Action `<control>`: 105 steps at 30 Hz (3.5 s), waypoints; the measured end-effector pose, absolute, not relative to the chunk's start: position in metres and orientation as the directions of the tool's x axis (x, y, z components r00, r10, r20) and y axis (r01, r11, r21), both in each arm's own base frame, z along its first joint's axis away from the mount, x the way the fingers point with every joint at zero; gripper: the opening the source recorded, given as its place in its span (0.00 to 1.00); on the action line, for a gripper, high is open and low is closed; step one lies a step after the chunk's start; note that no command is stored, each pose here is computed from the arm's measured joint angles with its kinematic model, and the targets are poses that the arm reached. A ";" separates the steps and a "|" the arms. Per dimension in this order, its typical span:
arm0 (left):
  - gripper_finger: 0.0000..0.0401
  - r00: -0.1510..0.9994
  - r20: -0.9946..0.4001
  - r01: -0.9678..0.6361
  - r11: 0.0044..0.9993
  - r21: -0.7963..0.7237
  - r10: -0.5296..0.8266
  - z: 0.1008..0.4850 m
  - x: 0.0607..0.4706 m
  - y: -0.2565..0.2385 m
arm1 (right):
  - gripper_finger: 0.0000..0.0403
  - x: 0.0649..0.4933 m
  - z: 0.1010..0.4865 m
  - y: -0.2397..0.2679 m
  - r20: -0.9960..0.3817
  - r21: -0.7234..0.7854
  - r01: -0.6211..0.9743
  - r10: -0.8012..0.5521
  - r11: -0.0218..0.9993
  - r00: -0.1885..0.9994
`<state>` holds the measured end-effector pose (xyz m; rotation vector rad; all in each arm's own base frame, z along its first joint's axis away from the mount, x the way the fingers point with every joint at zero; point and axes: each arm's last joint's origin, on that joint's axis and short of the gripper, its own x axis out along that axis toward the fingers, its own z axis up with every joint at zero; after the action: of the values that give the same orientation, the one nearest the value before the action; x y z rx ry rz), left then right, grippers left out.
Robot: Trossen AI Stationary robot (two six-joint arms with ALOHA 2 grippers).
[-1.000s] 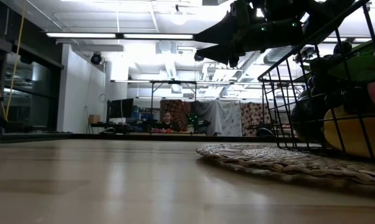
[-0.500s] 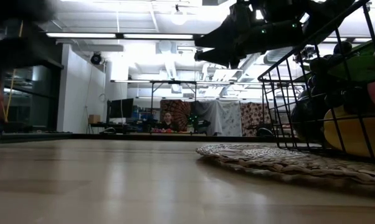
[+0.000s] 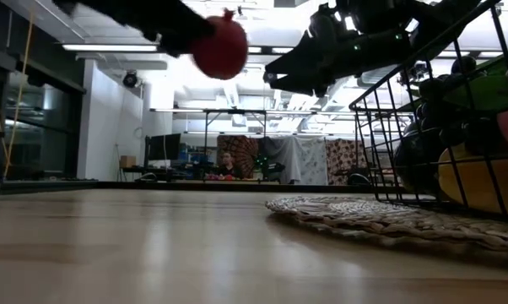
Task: Build produce basket
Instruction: Put the pomegranate into the wire basket
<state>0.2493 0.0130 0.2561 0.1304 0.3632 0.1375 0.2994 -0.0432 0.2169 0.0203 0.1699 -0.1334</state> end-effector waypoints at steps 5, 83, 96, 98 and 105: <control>0.71 0.976 -0.112 -0.182 0.981 0.073 0.190 0.223 0.229 0.043 | 0.78 0.299 0.216 -0.041 -0.178 0.007 0.058 -0.056 0.998 0.982; 0.71 1.000 0.024 0.006 0.986 -0.168 -0.002 0.209 0.303 0.015 | 0.78 0.280 0.320 -0.005 -0.026 -0.067 0.301 -0.303 0.951 0.953; 0.71 0.993 -0.115 0.003 0.996 -0.090 -0.013 0.201 0.416 0.009 | 0.78 0.266 0.326 0.000 -0.057 -0.057 0.343 -0.346 0.938 0.936; 0.71 0.993 -0.117 0.004 0.997 -0.079 -0.014 0.201 0.425 0.009 | 0.78 0.266 0.325 0.000 -0.068 -0.063 0.342 -0.346 0.938 0.936; 0.72 0.995 -0.102 0.007 0.998 -0.057 -0.013 0.202 0.439 0.009 | 0.78 0.266 0.324 0.000 -0.074 -0.084 0.340 -0.346 0.937 0.935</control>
<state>0.4386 0.0093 0.2020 -0.0565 0.1027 -0.0104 0.2661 -0.0004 0.3241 -0.0701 0.0885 -0.3513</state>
